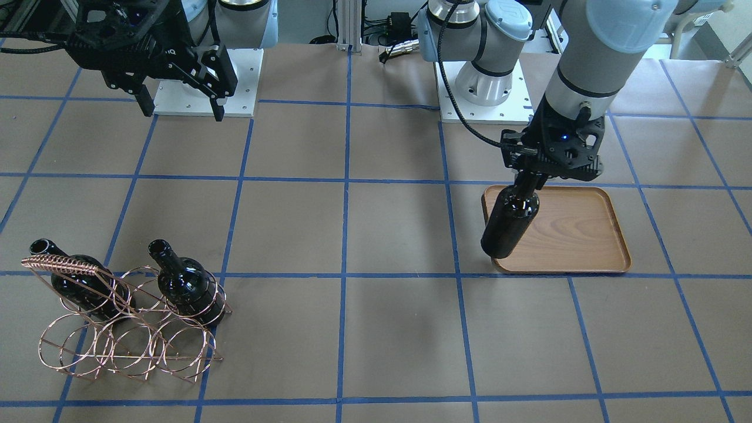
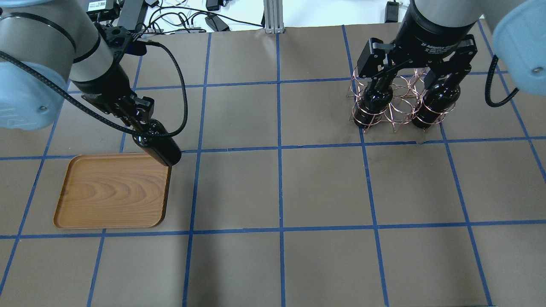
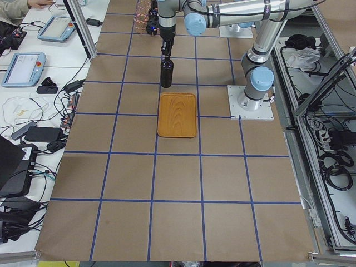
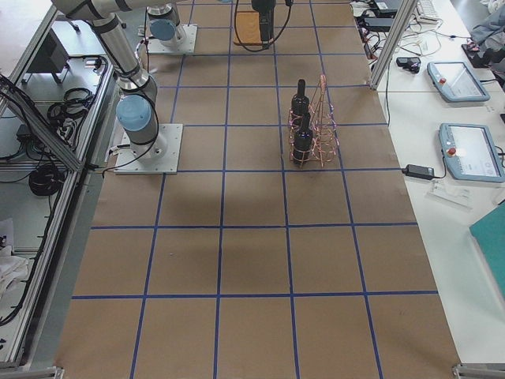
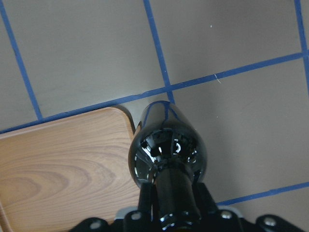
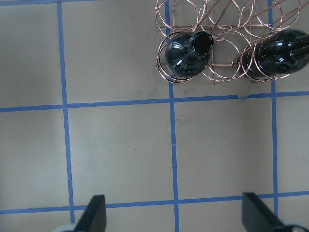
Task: Take wine from basket and place on tray
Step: 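Lift the bottle with the left gripper and move it over the tray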
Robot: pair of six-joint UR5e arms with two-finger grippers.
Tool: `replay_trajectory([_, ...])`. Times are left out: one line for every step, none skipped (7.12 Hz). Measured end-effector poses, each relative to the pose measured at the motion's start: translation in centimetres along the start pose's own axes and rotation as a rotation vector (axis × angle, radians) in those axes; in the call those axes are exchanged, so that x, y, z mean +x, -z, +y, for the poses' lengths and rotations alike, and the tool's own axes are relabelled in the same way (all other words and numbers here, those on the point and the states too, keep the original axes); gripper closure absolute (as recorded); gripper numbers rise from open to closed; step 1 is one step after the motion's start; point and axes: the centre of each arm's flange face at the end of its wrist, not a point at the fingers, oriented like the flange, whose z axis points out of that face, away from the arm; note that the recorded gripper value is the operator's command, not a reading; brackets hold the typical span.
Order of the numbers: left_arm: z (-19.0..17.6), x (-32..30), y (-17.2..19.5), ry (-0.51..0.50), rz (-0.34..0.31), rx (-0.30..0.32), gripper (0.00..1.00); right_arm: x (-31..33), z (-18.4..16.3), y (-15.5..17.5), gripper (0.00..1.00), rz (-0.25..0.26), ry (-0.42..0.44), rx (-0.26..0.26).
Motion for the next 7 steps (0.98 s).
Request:
replay_trajectory([0.7,-2.4,-0.2,-0.029,-0.015,-0.012,1.0,0.0,0.0,-0.2,0.0,0.001,0.0,-0.004])
replay_trajectory([1.5,-5.3,-0.7,-0.044,-0.019,-0.028,1.0,0.0,0.1,-0.2,0.0,0.001,0.0,-0.005])
replay_trajectory([2.7,-8.2,-1.7,-0.048,-0.009,-0.05,1.0,0.0,0.1,-0.2,0.0,0.002,0.0,-0.006])
replay_trajectory([3.9,-10.1,-3.0,-0.055,0.008,-0.073,1.0,0.0,0.1,-0.2,0.0,0.004,0.0,-0.007])
replay_trajectory([4.8,-11.2,-3.9,-0.059,0.021,-0.086,1.0,0.0,0.1,-0.2,0.0,0.004,0.0,-0.007])
replay_trajectory([5.5,-12.1,-4.4,-0.056,0.03,-0.095,1.0,0.0,0.1,-0.2,0.0,0.004,0.0,-0.006])
replay_trajectory([6.1,-13.2,-4.8,-0.042,0.037,-0.101,1.0,0.0,0.1,-0.2,0.0,0.004,0.0,-0.006])
